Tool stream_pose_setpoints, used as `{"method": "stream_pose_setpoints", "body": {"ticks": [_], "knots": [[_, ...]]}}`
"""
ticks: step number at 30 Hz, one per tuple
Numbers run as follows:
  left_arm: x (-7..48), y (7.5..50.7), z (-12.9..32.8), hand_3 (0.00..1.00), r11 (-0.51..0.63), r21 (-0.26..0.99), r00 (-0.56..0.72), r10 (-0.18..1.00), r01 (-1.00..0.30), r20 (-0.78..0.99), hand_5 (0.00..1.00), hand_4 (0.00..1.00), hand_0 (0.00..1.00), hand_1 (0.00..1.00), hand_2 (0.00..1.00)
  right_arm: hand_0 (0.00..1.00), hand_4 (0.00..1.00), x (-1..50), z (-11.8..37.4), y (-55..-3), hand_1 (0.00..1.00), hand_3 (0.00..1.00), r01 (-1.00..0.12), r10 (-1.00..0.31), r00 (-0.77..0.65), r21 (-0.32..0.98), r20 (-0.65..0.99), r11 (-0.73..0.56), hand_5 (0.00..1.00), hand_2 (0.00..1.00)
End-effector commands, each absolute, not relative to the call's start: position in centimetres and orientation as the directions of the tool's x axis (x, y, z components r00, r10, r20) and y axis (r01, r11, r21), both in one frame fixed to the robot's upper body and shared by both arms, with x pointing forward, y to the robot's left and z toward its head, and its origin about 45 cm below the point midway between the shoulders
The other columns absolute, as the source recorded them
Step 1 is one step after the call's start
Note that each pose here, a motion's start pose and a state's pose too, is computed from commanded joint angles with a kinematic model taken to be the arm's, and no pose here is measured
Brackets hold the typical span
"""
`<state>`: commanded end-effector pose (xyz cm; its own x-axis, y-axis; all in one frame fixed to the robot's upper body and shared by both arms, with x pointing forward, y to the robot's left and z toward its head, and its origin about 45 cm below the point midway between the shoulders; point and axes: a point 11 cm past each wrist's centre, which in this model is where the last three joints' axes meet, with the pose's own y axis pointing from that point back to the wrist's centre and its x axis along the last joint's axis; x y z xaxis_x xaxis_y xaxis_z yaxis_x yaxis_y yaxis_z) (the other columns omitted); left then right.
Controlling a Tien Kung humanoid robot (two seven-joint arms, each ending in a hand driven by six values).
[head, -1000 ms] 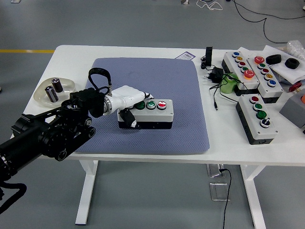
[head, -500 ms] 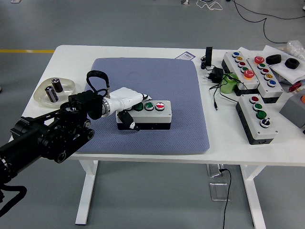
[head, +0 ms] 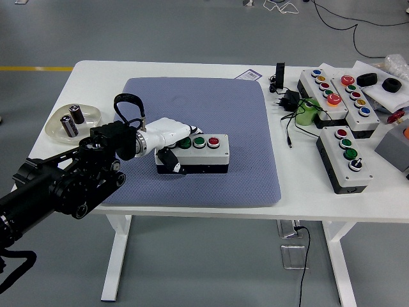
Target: Pick up the button,place it on the desk,press the button,press the button
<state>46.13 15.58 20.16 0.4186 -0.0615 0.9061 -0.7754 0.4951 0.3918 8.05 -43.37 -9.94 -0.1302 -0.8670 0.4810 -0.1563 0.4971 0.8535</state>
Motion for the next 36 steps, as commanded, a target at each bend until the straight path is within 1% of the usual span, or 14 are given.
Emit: {"method": "stream_pose_setpoints", "body": {"ticks": [4, 5, 11, 14, 16, 17, 22, 23, 25, 28, 29, 34, 35, 36], "knots": [[45.9, 15.7, 20.5, 0.998, 0.494, 0.412, 0.458, -0.032, -0.766, 0.888, 0.493, 0.998, 0.901, 0.921, 0.969, 0.664, 0.295, 8.0, -9.9, -43.4, 0.583, 0.651, -0.154, -0.867, -0.131, 0.854, 0.481, 0.497, 0.294, 0.628], [45.8, 15.6, 20.6, 0.998, 0.494, 0.417, 0.466, -0.027, -0.763, 0.884, 0.531, 0.998, 0.996, 0.997, 0.998, 0.664, 0.295, 7.9, -9.9, -43.4, 0.584, 0.651, -0.154, -0.867, -0.132, 0.854, 0.481, 0.498, 0.293, 0.628], [45.2, 15.3, 23.0, 0.998, 0.517, 0.41, 0.479, -0.001, -0.751, 0.878, 0.547, 0.998, 0.998, 0.998, 0.998, 0.664, 0.295, 7.9, -10.0, -43.4, 0.584, 0.651, -0.152, -0.866, -0.132, 0.854, 0.482, 0.498, 0.294, 0.628], [45.1, 15.2, 24.9, 0.998, 0.532, 0.365, 0.446, 0.026, -0.764, 0.895, 0.547, 0.998, 0.998, 0.998, 0.998, 0.664, 0.295, 7.8, -10.0, -43.4, 0.584, 0.651, -0.151, -0.866, -0.132, 0.853, 0.483, 0.499, 0.294, 0.628], [45.2, 15.4, 27.3, 0.998, 0.525, 0.285, 0.364, 0.052, -0.802, 0.93, 0.547, 0.998, 0.998, 0.998, 0.998, 0.664, 0.295, 7.8, -10.0, -43.4, 0.584, 0.651, -0.151, -0.865, -0.133, 0.853, 0.483, 0.5, 0.294, 0.628], [45.1, 15.5, 28.4, 0.998, 0.516, 0.241, 0.317, 0.063, -0.822, 0.946, 0.292, 0.951, 0.885, 0.882, 0.91, 0.663, 0.295, 7.8, -10.0, -43.4, 0.583, 0.651, -0.151, -0.865, -0.134, 0.853, 0.483, 0.5, 0.292, 0.627], [43.7, 14.6, 32.4, 0.998, 0.521, 0.137, 0.166, 0.009, -0.843, 0.986, 0.292, 0.951, 0.885, 0.882, 0.91, 0.663, 0.295, 7.9, -10.0, -43.4, 0.583, 0.651, -0.153, -0.865, -0.136, 0.853, 0.482, 0.499, 0.292, 0.627], [43.3, 14.3, 32.9, 0.851, 0.528, 0.126, 0.149, 0.001, -0.84, 0.989, 0.002, 0.731, 0.25, 0.275, 0.28, 0.663, 0.294, 7.9, -10.0, -43.4, 0.583, 0.651, -0.154, -0.866, -0.137, 0.853, 0.482, 0.499, 0.293, 0.627], [42.6, 13.8, 33.4, 0.851, 0.542, 0.116, 0.137, -0.002, -0.832, 0.991, 0.002, 0.731, 0.25, 0.275, 0.28, 0.663, 0.294, 8.0, -10.0, -43.3, 0.583, 0.651, -0.155, -0.866, -0.136, 0.853, 0.481, 0.499, 0.293, 0.627], [41.8, 13.2, 32.9, 0.851, 0.558, 0.158, 0.182, -0.014, -0.815, 0.983, 0.002, 0.731, 0.25, 0.275, 0.28, 0.663, 0.294, 8.0, -10.0, -43.3, 0.583, 0.651, -0.155, -0.866, -0.137, 0.853, 0.48, 0.498, 0.293, 0.627], [41.6, 13.0, 32.6, 0.781, 0.564, 0.179, 0.207, -0.016, -0.806, 0.978, 0.002, 0.647, 0.08, 0.111, 0.139, 0.664, 0.294, 8.1, -10.0, -43.3, 0.583, 0.651, -0.156, -0.866, -0.137, 0.853, 0.48, 0.498, 0.292, 0.628], [41.6, 12.2, 31.5, 0.781, 0.571, 0.208, 0.241, -0.018, -0.794, 0.97, 0.002, 0.647, 0.08, 0.111, 0.139, 0.664, 0.294, 8.1, -10.0, -43.2, 0.583, 0.651, -0.155, -0.867, -0.136, 0.854, 0.48, 0.497, 0.292, 0.628], [41.7, 12.2, 31.5, 0.749, 0.57, 0.209, 0.242, -0.018, -0.794, 0.97, 0.002, 0.555, 0.002, 0.022, 0.077, 0.664, 0.294, 8.1, -10.0, -43.2, 0.583, 0.651, -0.155, -0.867, -0.136, 0.854, 0.48, 0.497, 0.293, 0.627], [41.8, 12.0, 31.3, 0.749, 0.567, 0.215, 0.246, -0.022, -0.795, 0.969, 0.002, 0.555, 0.002, 0.022, 0.077, 0.664, 0.294, 8.1, -10.0, -43.2, 0.583, 0.651, -0.155, -0.867, -0.136, 0.854, 0.48, 0.497, 0.293, 0.627]]}}
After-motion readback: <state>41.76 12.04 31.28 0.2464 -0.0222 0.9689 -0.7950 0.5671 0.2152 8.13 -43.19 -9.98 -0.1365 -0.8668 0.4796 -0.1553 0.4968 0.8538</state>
